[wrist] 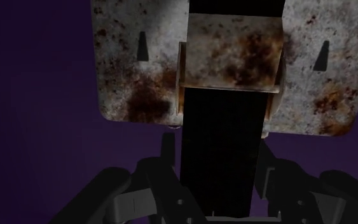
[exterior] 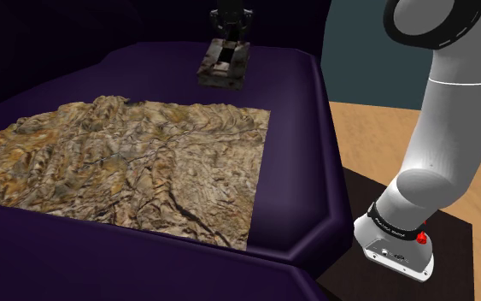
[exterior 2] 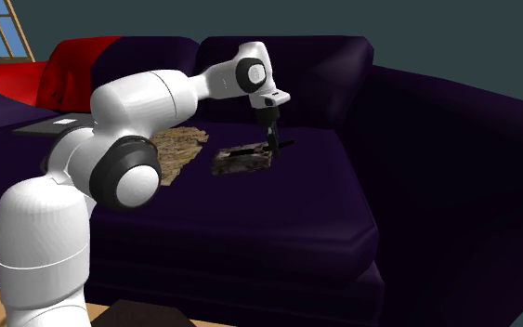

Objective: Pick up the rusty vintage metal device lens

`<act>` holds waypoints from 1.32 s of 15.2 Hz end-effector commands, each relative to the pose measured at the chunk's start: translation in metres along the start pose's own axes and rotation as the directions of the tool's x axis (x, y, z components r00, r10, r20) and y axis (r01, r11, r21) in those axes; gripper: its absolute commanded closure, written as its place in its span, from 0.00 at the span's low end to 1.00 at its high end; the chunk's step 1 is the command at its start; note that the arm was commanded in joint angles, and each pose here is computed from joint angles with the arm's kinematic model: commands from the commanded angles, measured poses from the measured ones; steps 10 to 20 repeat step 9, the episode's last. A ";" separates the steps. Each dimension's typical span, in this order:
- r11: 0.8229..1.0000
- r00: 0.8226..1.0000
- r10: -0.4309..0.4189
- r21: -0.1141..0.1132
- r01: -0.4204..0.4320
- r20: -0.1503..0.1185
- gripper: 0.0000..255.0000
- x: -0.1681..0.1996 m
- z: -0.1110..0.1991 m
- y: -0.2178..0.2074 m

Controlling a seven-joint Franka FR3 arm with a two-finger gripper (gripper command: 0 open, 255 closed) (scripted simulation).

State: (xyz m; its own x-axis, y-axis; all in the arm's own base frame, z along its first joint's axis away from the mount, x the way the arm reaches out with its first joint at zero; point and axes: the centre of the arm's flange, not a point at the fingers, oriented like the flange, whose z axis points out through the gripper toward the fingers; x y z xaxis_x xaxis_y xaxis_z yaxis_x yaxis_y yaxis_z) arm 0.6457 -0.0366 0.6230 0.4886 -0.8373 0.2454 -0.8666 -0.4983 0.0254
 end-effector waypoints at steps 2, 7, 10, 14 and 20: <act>1.000 1.000 0.000 0.000 0.000 -0.001 1.00 0.003 -0.016 0.001; 1.000 1.000 0.000 0.000 0.000 -0.001 1.00 0.010 -0.042 0.001; 1.000 1.000 0.000 0.000 0.000 -0.001 1.00 0.010 -0.043 0.001; 1.000 1.000 0.000 0.000 0.000 -0.001 1.00 0.010 -0.043 0.001; 1.000 1.000 0.000 0.000 0.000 -0.001 1.00 0.010 -0.043 0.001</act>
